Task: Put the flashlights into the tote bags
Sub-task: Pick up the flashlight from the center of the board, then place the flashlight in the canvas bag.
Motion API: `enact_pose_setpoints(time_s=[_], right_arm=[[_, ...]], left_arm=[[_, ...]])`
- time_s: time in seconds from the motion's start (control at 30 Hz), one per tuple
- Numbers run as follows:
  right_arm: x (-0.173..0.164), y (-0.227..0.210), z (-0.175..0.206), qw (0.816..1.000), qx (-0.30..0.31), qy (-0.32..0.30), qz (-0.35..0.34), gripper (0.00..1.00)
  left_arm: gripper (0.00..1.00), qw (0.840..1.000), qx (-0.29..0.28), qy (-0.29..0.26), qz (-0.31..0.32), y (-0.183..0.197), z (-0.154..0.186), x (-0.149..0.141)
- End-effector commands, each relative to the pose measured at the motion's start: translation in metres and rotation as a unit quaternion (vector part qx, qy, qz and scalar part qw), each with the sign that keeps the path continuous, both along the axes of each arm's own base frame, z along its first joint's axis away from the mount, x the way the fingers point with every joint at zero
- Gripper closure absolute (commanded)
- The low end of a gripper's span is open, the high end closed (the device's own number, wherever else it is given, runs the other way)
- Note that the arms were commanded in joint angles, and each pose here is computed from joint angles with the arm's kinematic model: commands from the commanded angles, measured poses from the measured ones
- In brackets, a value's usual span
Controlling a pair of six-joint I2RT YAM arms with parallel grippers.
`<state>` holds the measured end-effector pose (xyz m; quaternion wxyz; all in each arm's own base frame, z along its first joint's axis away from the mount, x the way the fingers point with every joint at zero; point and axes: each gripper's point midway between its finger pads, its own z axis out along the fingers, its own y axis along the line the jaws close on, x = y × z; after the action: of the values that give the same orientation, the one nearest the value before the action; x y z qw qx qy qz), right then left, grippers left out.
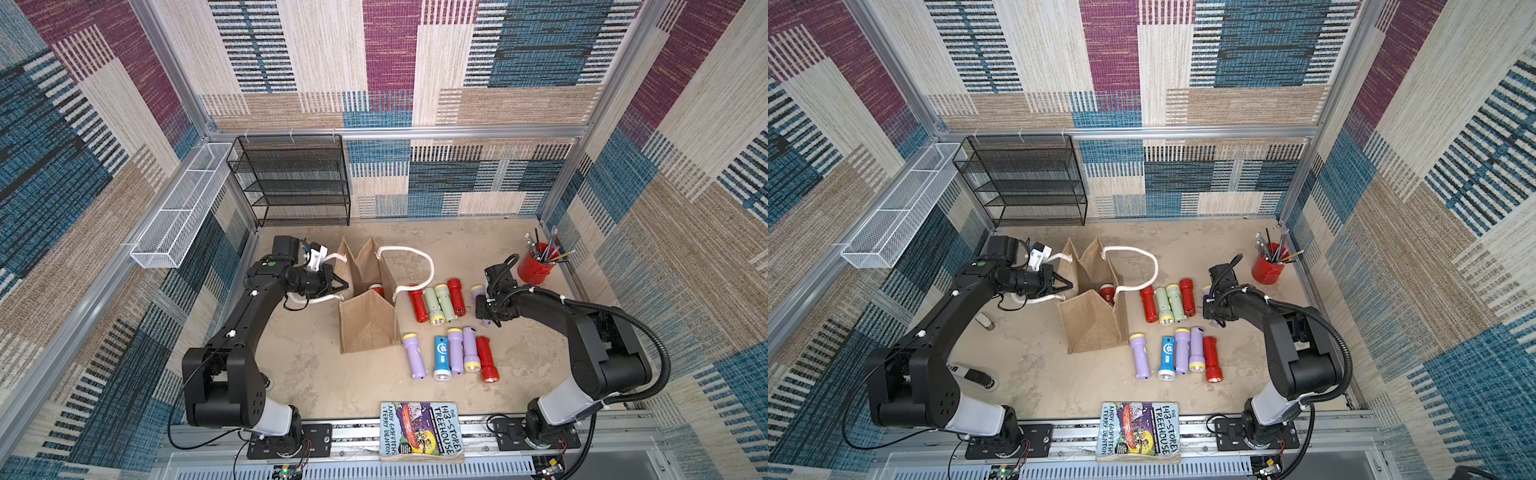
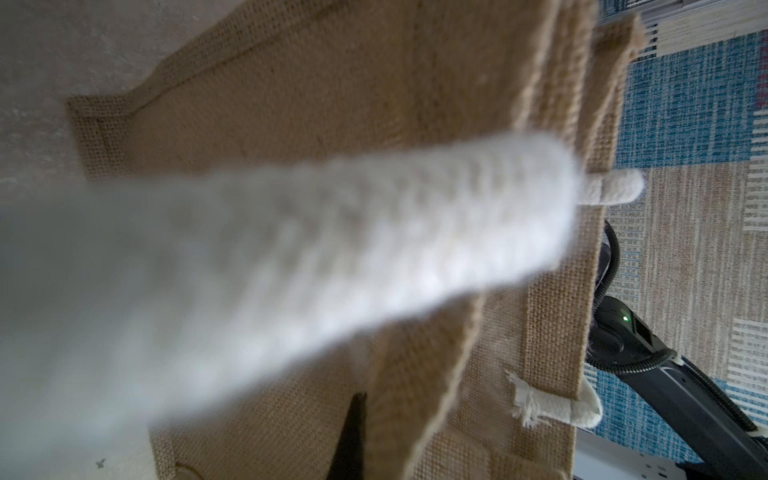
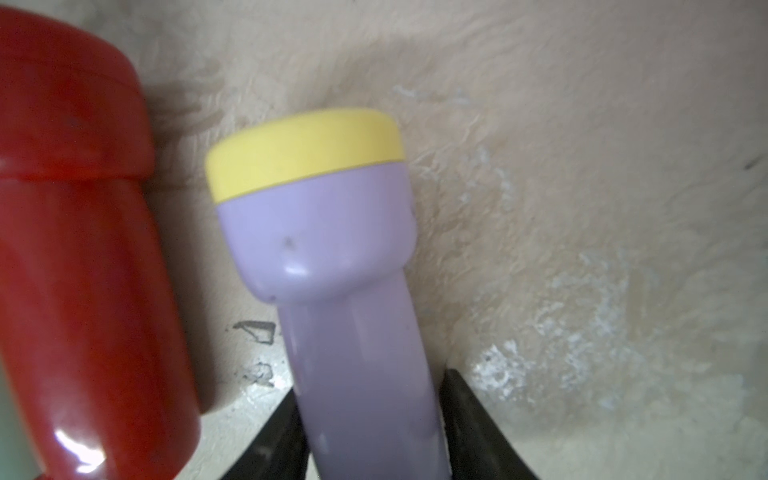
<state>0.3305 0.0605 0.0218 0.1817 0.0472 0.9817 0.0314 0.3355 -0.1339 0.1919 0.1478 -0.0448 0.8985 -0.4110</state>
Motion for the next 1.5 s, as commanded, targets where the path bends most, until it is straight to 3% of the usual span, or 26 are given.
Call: enact_pose_setpoints(time_s=[0.0,0.17,0.37,0.53,0.67,0.8,0.97,1.13,1.3,1.47], right_arm=[[-0.027,0.008,-0.010,0.998,0.025,0.057,-0.002,0.53],[-0.025,0.008,-0.008,0.998,0.024,0.054,-0.005,0.63],[-0.015,0.011,0.012,0.999,0.032,0.035,-0.004,0.66],[0.008,0.031,0.069,0.996,0.083,-0.023,0.020,0.66],[0.026,0.059,0.130,0.982,0.159,-0.082,0.053,0.66],[0.039,0.080,0.191,0.969,0.195,-0.134,0.075,0.66],[0.041,0.142,0.274,0.937,0.244,-0.193,0.159,0.65],[0.036,0.207,0.333,0.902,0.280,-0.233,0.230,0.67],[0.024,0.272,0.356,0.869,0.307,-0.243,0.301,0.67],[0.012,0.331,0.341,0.838,0.343,-0.212,0.369,0.68]], left_arm=[[0.96,1.000,-0.003,-0.004,-0.011,-0.001,0.003,-0.004],[0.96,1.000,-0.003,-0.005,-0.010,-0.001,0.004,-0.004],[0.96,1.000,-0.004,-0.006,-0.010,-0.002,0.005,-0.004],[0.96,1.000,-0.005,-0.007,-0.010,-0.002,0.007,-0.003],[0.96,1.000,-0.007,-0.007,-0.011,-0.002,0.007,-0.003],[0.96,1.000,-0.012,-0.008,-0.013,-0.003,0.009,-0.004],[0.96,1.000,-0.022,-0.006,-0.018,-0.006,0.011,-0.004],[0.96,1.000,-0.022,-0.009,-0.018,-0.006,0.013,-0.005],[0.96,1.000,-0.023,-0.009,-0.018,-0.006,0.013,-0.005],[0.96,0.999,-0.024,-0.012,-0.018,-0.007,0.015,-0.006]])
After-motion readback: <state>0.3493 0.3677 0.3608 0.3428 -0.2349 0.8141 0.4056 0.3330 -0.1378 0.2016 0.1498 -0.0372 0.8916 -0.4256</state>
